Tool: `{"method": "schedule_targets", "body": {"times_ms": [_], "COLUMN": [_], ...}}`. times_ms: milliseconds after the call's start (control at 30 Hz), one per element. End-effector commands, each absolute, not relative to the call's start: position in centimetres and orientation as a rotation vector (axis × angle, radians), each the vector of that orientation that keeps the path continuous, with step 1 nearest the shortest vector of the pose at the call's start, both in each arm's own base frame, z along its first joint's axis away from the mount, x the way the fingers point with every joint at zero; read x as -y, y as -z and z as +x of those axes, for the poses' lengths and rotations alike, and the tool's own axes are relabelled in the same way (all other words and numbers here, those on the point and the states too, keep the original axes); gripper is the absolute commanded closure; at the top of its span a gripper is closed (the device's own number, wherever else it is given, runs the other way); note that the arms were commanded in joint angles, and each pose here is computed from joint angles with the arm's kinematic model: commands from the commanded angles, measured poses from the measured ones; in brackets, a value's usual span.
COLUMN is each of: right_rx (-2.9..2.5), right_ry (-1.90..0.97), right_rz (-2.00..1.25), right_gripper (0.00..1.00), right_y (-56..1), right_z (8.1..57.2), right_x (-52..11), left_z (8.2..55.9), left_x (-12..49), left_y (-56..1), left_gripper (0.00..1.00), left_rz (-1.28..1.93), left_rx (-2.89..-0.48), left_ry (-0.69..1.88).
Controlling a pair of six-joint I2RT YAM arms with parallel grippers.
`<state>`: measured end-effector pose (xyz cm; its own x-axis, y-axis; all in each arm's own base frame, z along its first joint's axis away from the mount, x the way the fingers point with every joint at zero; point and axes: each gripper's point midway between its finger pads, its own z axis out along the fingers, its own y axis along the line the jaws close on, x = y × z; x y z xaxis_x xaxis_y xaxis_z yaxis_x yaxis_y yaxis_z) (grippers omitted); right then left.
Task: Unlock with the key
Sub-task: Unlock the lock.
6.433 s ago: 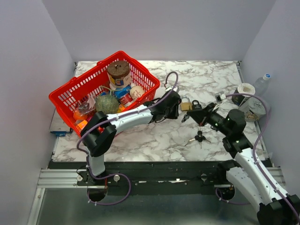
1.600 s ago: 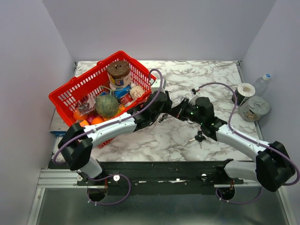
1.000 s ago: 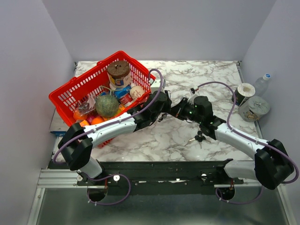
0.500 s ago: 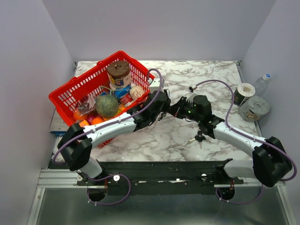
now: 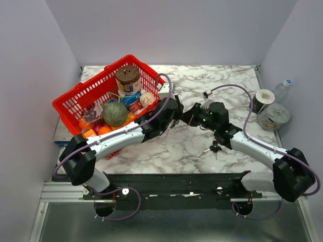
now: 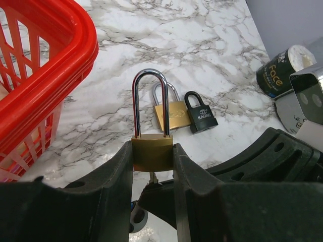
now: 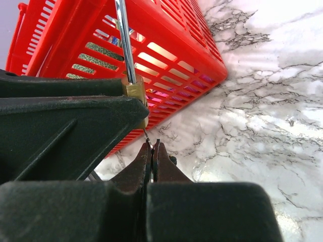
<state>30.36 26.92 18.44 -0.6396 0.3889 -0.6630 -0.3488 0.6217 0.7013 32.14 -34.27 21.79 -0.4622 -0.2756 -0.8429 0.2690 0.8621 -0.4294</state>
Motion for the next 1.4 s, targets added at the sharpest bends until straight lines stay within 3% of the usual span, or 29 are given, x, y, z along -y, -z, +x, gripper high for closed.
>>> {"method": "schedule_targets", "body": {"times_ms": [0,767,1367], "right_rx": [-1.58,-1.636,-1.496], "right_ry": [-1.109,-1.046,-1.137], "right_rz": [0.029,0.065,-0.091], "right_gripper": [0.99,0.99,0.99], "right_y": [-30.1,-28.5,-31.1], "right_z": [33.3,33.9,28.3], "right_x": [-26.2,-24.6,-20.5], "left_z": [27.3,26.7,25.1], "left_x": [36.3,36.8,37.9], "left_y": [-18.7,-19.8,-24.9], "left_gripper": [1.0,1.0,1.0], "left_rz": [0.144,0.179,0.279], "left_rx": [-2.101,-2.069,-1.888], "left_ry": [0.724,0.785,0.993]}}
